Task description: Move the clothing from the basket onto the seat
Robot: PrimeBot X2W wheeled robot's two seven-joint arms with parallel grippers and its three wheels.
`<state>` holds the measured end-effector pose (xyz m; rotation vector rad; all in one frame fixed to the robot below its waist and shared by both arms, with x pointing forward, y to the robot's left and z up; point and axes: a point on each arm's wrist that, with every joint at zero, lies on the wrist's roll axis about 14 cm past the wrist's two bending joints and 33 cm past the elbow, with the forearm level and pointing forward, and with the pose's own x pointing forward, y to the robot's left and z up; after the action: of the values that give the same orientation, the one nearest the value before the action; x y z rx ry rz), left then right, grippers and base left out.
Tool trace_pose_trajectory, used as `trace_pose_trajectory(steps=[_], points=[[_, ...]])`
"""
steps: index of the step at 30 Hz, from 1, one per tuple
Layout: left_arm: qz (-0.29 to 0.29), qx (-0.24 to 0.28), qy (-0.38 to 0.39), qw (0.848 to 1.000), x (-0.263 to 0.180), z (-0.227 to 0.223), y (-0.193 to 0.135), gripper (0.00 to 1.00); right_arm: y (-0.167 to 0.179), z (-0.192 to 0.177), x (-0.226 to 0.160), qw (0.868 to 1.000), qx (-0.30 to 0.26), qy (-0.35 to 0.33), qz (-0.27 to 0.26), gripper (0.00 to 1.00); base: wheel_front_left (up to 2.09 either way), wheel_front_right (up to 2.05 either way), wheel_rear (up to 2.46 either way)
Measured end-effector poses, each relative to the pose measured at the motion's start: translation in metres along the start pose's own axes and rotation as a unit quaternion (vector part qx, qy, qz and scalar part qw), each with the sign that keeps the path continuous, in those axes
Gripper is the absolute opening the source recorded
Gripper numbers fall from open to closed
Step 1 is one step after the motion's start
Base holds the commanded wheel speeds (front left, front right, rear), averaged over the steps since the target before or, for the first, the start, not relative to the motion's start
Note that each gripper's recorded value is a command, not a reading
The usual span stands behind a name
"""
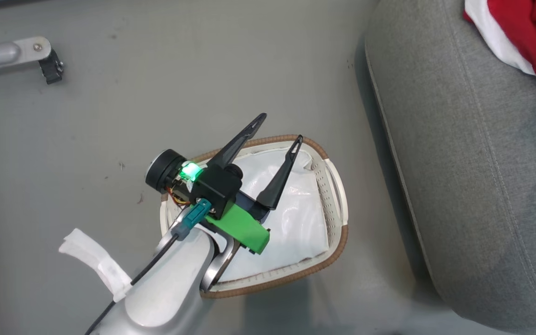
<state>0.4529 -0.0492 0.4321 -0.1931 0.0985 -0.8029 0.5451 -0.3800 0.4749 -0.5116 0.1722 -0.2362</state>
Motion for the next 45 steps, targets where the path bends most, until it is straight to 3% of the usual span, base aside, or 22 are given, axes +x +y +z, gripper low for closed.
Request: trace_pose_trajectory(steps=[10, 15, 21, 28, 45], points=[[0.122, 0.01, -0.067, 0.99, -0.036, 0.061, 0.037, 1.0, 0.009, 0.087, -0.026, 0.994, 0.039, -0.104, 0.022, 1.0, 0.0, 0.0, 0.0], [0.185, 0.006, -0.085, 0.979, -0.066, 0.077, 0.057, 1.0, 0.03, 0.118, -0.043, 0.986, 0.083, -0.139, 0.045, 1.0, 0.0, 0.0, 0.0], [0.259, -0.006, -0.101, 0.961, -0.112, 0.086, 0.079, 1.0, 0.081, 0.145, -0.075, 0.969, 0.155, -0.167, 0.093, 1.0, 0.0, 0.0, 0.0], [0.315, -0.008, -0.094, 0.944, -0.16, 0.077, 0.09, 1.0, 0.115, 0.15, -0.115, 0.951, 0.22, -0.177, 0.124, 1.0, 0.0, 0.0, 0.0], [0.375, -0.04, -0.059, 0.924, -0.226, 0.036, 0.08, 1.0, 0.141, 0.1, -0.186, 0.937, 0.282, -0.132, 0.158, 1.0, 0.0, 0.0, 0.0]])
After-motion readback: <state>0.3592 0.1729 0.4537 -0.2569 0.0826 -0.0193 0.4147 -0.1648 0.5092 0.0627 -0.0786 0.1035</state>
